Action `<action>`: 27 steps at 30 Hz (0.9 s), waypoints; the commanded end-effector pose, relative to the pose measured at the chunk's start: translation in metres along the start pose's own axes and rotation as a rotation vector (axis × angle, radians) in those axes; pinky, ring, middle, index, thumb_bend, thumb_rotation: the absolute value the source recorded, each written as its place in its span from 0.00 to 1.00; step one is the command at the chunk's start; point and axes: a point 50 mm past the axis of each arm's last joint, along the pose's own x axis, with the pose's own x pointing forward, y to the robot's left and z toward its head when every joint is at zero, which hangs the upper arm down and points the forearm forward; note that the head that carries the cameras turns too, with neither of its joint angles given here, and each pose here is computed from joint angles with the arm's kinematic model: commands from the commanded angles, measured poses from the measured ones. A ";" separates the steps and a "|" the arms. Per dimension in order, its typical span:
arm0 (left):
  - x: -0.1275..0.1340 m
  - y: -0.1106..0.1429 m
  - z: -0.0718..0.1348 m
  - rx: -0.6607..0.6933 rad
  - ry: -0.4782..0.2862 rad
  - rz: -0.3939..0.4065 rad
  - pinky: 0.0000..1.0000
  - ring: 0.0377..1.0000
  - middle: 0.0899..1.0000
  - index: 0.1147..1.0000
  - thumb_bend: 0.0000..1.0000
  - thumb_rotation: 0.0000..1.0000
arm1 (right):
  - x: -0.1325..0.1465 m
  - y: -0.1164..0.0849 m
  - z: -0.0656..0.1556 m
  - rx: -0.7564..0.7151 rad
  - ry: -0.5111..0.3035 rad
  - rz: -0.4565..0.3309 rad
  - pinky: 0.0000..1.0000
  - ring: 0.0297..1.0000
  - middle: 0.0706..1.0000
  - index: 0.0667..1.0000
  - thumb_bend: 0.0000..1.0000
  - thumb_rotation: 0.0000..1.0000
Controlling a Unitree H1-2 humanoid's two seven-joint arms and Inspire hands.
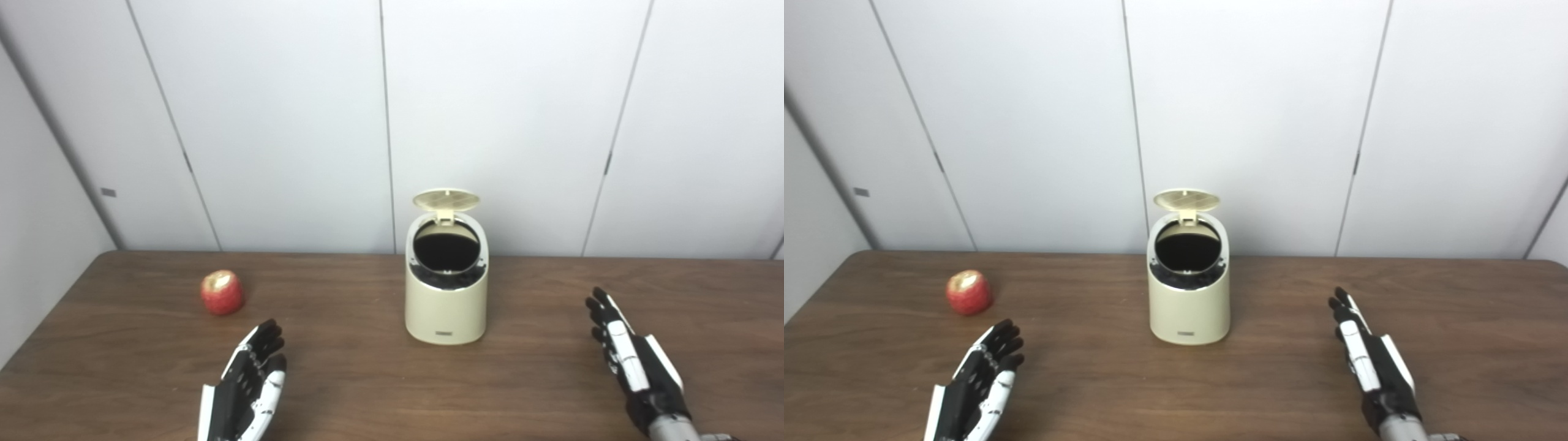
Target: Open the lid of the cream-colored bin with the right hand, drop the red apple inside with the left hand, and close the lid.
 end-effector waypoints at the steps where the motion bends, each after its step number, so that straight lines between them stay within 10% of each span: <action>1: -0.010 0.012 -0.007 0.069 0.038 0.013 0.77 0.81 0.82 0.83 0.45 0.47 | 0.004 -0.009 0.015 -0.037 -0.104 -0.007 1.00 0.99 0.97 1.00 0.55 1.00; 17: 0.034 0.086 0.040 0.403 -0.049 0.225 0.73 0.79 0.81 0.83 0.68 0.14 | -0.005 -0.010 0.032 -0.023 -0.121 -0.002 0.90 0.93 0.92 0.96 0.55 1.00; 27: 0.063 0.111 0.054 0.615 0.051 0.292 0.74 0.89 0.91 0.90 0.84 0.25 | -0.010 -0.008 0.047 -0.040 -0.128 0.012 0.81 0.90 0.90 0.93 0.54 1.00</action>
